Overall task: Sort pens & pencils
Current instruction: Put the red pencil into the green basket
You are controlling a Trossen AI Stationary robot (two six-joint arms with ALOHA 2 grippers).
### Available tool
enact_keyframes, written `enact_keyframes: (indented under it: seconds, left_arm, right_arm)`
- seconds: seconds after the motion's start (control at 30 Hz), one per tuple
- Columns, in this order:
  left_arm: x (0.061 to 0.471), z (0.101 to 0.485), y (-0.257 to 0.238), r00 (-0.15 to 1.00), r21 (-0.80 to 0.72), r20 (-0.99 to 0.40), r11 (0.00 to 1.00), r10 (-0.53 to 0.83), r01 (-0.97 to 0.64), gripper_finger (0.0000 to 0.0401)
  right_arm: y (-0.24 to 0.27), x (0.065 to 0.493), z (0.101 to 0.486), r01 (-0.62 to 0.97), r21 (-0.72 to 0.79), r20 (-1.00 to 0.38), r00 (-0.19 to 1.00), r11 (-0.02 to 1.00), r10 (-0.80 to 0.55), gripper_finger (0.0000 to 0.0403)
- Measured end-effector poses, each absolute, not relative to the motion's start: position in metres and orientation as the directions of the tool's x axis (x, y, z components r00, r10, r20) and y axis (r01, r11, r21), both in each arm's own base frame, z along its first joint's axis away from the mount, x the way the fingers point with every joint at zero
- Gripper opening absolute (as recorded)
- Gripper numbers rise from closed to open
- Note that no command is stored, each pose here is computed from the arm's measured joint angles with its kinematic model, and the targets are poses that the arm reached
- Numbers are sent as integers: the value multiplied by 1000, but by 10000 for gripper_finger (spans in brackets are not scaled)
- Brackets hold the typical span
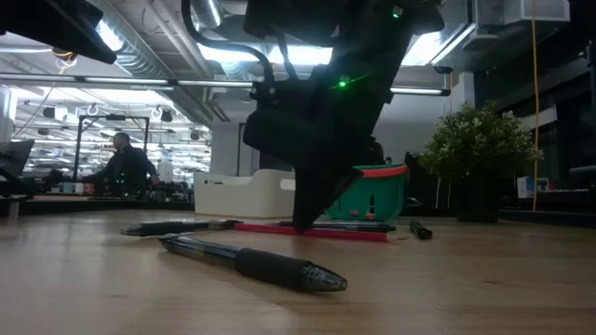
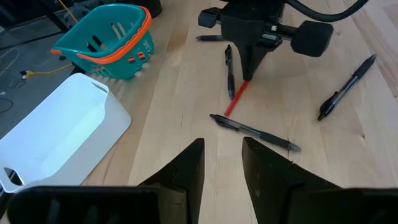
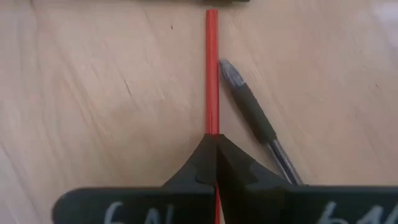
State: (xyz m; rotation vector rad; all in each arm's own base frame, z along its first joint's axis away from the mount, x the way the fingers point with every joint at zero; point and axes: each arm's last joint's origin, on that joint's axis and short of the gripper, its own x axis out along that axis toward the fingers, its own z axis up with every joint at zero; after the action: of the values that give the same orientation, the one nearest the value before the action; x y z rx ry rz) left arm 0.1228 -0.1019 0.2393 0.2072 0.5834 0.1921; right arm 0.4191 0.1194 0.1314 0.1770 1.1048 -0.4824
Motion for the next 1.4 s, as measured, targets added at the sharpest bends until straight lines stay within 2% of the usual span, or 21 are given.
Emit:
enact_keyframes:
  seconds: [0.47, 0.67, 1.17, 1.4]
  left_arm:
    - [122, 239, -101, 815, 254, -527, 960, 241, -119, 102]
    - [122, 239, -101, 815, 254, -527, 960, 241, -119, 102]
    - [122, 239, -101, 814, 255, -528, 959, 241, -119, 102]
    - [122, 239, -101, 814, 255, -528, 959, 242, -119, 102]
  right_arm:
    - [119, 417, 134, 454, -113, -895, 340, 884, -289, 2]
    - [121, 422, 140, 431, -24, -920, 343, 902, -189, 5]
    - [122, 439, 170, 367, 26, -888, 436, 930, -148, 63]
    - [116, 438, 167, 361, 129, -931, 364, 924, -12, 107]
